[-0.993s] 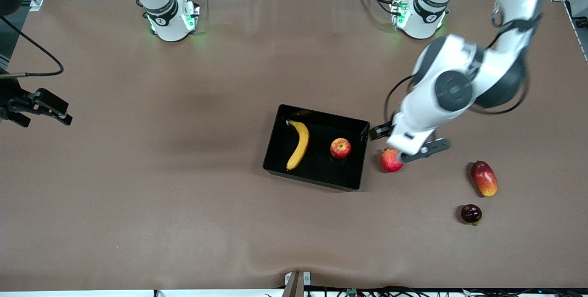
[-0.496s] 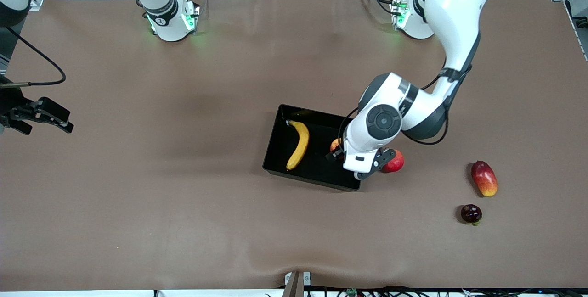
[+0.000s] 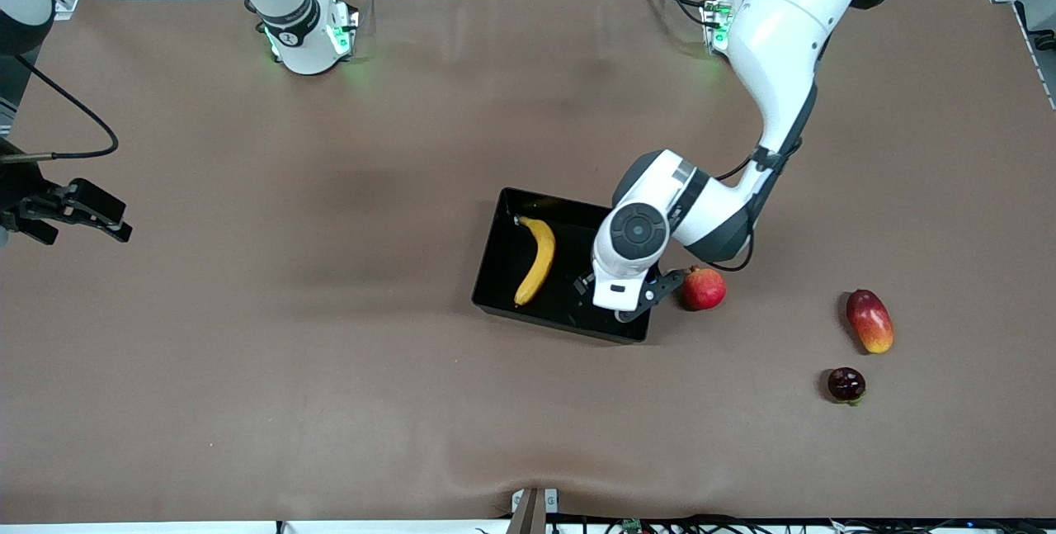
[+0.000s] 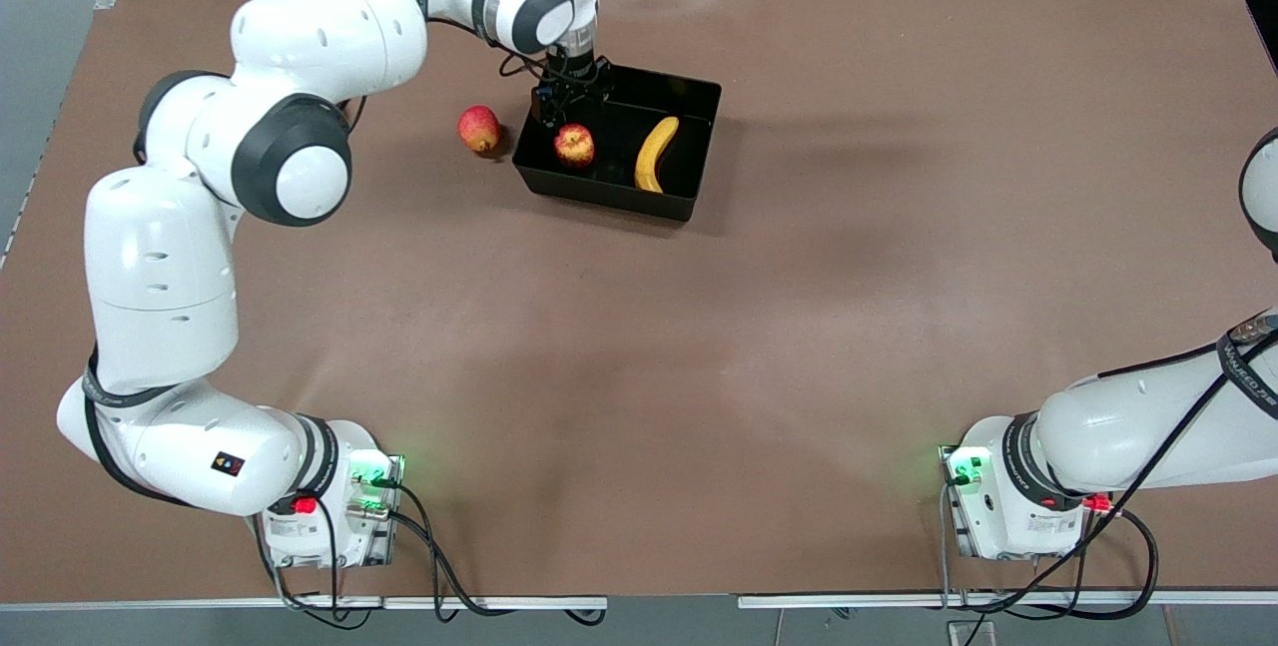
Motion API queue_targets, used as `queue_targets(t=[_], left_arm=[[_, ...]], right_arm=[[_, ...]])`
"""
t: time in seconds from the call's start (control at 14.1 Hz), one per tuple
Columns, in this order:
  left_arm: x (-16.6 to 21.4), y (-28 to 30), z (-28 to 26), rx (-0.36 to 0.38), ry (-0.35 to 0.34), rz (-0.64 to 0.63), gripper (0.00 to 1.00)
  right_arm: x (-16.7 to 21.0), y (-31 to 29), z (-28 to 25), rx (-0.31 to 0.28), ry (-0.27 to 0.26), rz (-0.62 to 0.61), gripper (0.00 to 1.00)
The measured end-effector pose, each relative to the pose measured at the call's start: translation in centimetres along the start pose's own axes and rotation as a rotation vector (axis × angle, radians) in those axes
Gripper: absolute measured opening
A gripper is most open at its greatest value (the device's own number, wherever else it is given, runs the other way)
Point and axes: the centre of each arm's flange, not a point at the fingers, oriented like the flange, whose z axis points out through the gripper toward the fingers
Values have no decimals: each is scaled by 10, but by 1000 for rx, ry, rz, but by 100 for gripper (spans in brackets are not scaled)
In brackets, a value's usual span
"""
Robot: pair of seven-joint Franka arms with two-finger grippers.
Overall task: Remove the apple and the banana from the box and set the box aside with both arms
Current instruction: 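Close the left gripper on the small apple and lift it, then carry the small apple with the left gripper toward the mango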
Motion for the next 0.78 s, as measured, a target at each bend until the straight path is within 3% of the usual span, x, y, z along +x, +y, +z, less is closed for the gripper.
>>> queue_targets(t=[0.43, 0.64, 0.78], left_arm=[[4, -1, 31, 37, -7, 2, 100], [4, 0, 33, 37, -6, 7, 74], [5, 1, 32, 36, 2, 12, 74]], right_arm=[[2, 0, 5, 0, -4, 0, 100], [2, 0, 5, 0, -4, 0, 100], [2, 0, 5, 0, -4, 0, 100]])
